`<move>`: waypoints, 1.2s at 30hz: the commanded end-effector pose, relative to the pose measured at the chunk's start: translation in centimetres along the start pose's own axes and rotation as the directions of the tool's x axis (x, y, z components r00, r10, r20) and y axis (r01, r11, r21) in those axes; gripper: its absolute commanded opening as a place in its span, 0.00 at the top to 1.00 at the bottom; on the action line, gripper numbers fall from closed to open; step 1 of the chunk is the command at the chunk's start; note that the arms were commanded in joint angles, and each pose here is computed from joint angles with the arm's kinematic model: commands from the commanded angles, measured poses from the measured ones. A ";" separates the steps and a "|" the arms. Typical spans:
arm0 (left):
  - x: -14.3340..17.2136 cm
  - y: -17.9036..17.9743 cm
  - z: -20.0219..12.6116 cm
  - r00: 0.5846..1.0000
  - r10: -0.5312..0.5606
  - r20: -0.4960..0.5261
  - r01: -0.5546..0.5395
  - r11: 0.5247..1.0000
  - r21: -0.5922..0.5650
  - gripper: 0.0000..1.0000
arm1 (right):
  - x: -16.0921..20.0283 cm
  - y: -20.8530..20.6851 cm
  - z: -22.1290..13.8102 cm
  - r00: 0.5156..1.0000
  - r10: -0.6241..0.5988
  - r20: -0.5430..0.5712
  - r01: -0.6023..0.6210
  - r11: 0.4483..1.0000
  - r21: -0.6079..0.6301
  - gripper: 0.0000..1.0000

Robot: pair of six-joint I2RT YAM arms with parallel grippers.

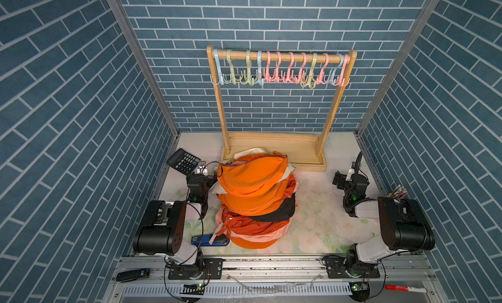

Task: Take the bag off the hook
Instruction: Reset both arms

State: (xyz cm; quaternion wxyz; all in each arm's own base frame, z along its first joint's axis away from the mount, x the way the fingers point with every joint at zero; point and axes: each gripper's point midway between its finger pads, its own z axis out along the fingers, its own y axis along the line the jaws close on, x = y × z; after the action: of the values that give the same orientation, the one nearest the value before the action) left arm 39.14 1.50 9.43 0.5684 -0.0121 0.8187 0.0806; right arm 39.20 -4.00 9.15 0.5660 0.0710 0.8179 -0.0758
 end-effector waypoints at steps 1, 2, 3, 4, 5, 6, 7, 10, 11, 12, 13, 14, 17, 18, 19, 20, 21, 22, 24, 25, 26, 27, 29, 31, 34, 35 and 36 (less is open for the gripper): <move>0.0 -0.1 0.1 1.000 0.002 0.002 -0.002 1.000 0.010 0.01 | 0.3 0.2 0.0 1.000 -0.001 -0.009 0.001 1.000 -0.010 0.01; -0.1 -0.1 0.1 1.000 0.002 0.004 -0.002 1.000 0.010 0.01 | 0.1 0.2 0.0 1.000 0.000 -0.006 0.000 1.000 -0.009 0.01; -0.1 -0.1 0.2 1.000 0.001 0.005 -0.001 1.000 0.009 0.01 | 0.2 0.2 0.0 1.000 0.000 -0.007 0.000 1.000 -0.009 0.01; -0.2 -0.1 0.2 1.000 0.001 0.006 -0.001 1.000 0.010 0.01 | 0.2 0.2 0.0 1.000 0.000 -0.009 0.000 1.000 -0.009 0.01; -0.1 -0.1 0.1 1.000 0.002 0.003 -0.002 1.000 0.010 0.01 | 0.2 0.2 0.0 1.000 0.000 -0.008 0.000 1.000 -0.010 0.01; -0.1 -0.1 0.2 1.000 0.003 0.002 -0.003 1.000 0.010 0.01 | 0.2 0.2 0.0 1.000 0.000 -0.008 0.000 1.000 -0.010 0.01; -0.1 -0.2 0.1 1.000 0.001 0.006 -0.001 1.000 0.017 0.01 | 0.2 0.2 0.0 1.000 0.002 -0.007 -0.002 1.000 -0.011 0.01; 0.0 0.3 -1.3 0.997 -0.024 0.076 0.023 1.000 0.012 0.01 | 0.1 -0.3 -0.6 1.000 0.014 0.027 -0.015 1.000 0.009 0.01; 0.7 1.3 -2.6 0.992 -0.051 0.116 0.054 0.998 -0.022 0.01 | 0.4 -0.7 -1.3 0.998 0.030 0.052 -0.031 0.999 0.026 0.01; 0.6 2.3 -4.1 0.977 -0.095 0.190 0.106 0.993 -0.052 0.01 | 0.0 -1.3 -2.7 0.989 0.059 0.133 -0.065 0.997 0.037 0.01; 0.5 3.6 -4.1 0.973 -0.126 0.193 0.150 0.982 -0.114 0.01 | -0.1 -1.3 -3.4 0.981 0.075 0.180 -0.076 0.997 0.001 0.01; 0.4 3.6 -3.7 0.975 -0.127 0.182 0.150 0.982 -0.116 0.01 | -0.1 -1.0 -3.8 0.977 0.070 0.203 -0.067 0.998 -0.018 0.01; -0.3 1.3 -2.6 0.983 -0.077 0.164 0.079 0.997 -0.001 0.01 | 0.0 -0.5 -2.8 0.988 0.052 0.143 -0.048 0.998 -0.030 0.01; -0.5 0.4 -1.7 0.991 -0.053 0.124 0.048 0.998 0.043 0.01 | 0.4 -0.3 -1.6 0.997 0.034 0.065 -0.033 0.999 -0.026 0.01; -0.6 -0.6 -0.5 0.998 -0.027 0.063 0.021 0.996 0.088 0.01 | 0.5 0.2 0.0 1.000 0.015 -0.014 -0.015 0.999 -0.036 0.01; -0.2 -1.1 0.5 1.000 0.002 -0.006 -0.002 0.993 0.114 0.01 | 0.3 1.0 0.2 1.000 -0.008 -0.026 0.006 0.997 -0.078 0.01; 0.1 -1.4 0.0 1.000 0.010 -0.010 -0.009 0.992 0.126 0.01 | 0.3 1.6 -0.1 1.000 -0.020 -0.008 0.019 0.993 -0.118 0.01; -0.4 -1.5 -0.2 0.999 0.005 0.047 -0.011 0.991 0.136 0.01 | 0.4 1.9 0.0 0.999 -0.027 -0.020 0.024 0.992 -0.125 0.01; -0.1 -2.2 -0.3 0.999 0.025 0.020 -0.028 0.984 0.178 0.01 | 0.3 1.9 0.0 1.000 -0.026 -0.015 0.024 0.991 -0.128 0.01; -0.3 -2.5 0.0 0.999 0.023 0.025 -0.027 0.981 0.193 0.01 | 0.5 1.9 0.0 0.999 -0.027 -0.028 0.023 0.991 -0.131 0.01; -0.2 -2.2 -0.1 1.000 0.015 0.021 -0.018 0.982 0.187 0.01 | 0.3 1.9 0.1 1.000 -0.026 -0.017 0.023 0.991 -0.132 0.01; -0.3 -2.1 -0.1 1.000 0.014 0.020 -0.017 0.983 0.181 0.01 | 0.4 1.9 0.0 0.999 -0.027 -0.024 0.024 0.992 -0.127 0.01; -0.2 -2.1 0.0 1.000 0.015 0.013 -0.017 0.983 0.180 0.01 | 0.3 1.9 0.0 0.999 -0.028 -0.020 0.025 0.991 -0.131 0.01; -0.2 -2.2 0.0 1.000 0.013 0.018 -0.016 0.983 0.181 0.01 | 0.5 2.3 0.1 0.999 -0.028 -0.033 0.023 0.987 -0.159 0.01; -0.2 -2.1 -0.1 1.000 0.013 0.019 -0.016 0.983 0.181 0.01 | 0.3 2.2 -0.1 0.999 -0.031 -0.017 0.028 0.988 -0.155 0.01; -0.3 -2.1 -0.3 0.999 0.012 0.030 -0.017 0.983 0.183 0.01 | 0.3 2.1 -0.2 1.000 -0.028 -0.005 0.027 0.988 -0.153 0.01; -0.2 -2.0 -0.9 0.998 0.005 0.061 -0.016 0.984 0.179 0.01 | 0.2 1.9 -0.6 1.000 -0.019 0.013 0.021 0.989 -0.143 0.01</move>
State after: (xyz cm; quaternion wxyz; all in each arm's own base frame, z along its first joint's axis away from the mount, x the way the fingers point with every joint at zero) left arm 39.46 -0.41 9.94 0.5848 0.0367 0.8102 0.0152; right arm 39.47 -2.08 8.69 0.5610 0.0333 0.8269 -0.0186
